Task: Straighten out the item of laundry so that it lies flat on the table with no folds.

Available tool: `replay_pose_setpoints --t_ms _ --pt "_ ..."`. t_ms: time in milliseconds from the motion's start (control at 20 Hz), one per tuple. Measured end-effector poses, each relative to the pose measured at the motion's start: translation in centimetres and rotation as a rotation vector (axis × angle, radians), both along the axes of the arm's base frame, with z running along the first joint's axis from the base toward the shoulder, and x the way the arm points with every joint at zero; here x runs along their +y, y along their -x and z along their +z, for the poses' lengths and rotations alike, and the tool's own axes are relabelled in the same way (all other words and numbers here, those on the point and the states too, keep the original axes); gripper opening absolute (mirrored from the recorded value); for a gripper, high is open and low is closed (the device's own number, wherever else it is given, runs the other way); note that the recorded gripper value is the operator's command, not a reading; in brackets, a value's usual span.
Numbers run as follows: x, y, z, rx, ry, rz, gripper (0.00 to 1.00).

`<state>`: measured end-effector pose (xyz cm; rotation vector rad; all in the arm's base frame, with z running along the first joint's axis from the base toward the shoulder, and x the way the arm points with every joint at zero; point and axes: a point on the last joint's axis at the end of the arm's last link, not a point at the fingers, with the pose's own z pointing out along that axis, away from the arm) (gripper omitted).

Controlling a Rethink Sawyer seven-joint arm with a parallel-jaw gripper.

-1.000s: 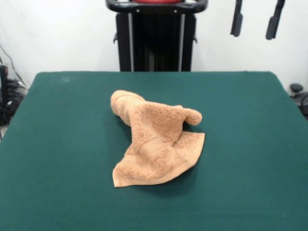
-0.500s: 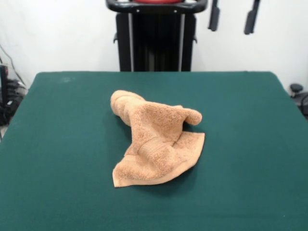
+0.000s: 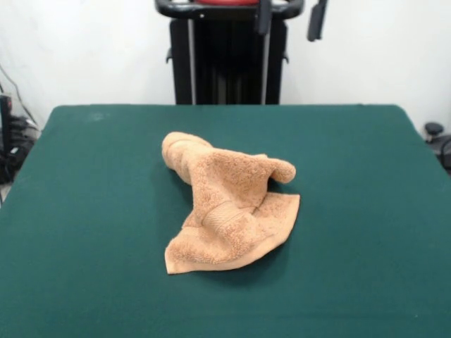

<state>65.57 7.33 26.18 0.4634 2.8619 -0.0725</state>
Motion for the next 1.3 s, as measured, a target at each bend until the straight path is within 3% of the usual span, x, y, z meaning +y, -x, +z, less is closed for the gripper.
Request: replay_pose_setpoints --t_ms 400,1300 --pt "-2.7 -0.1 0.5 -0.008 0.002 -0.037 1.00" --pt "-5.0 -0.5 -0.2 0.001 -0.009 -0.066 1.00"
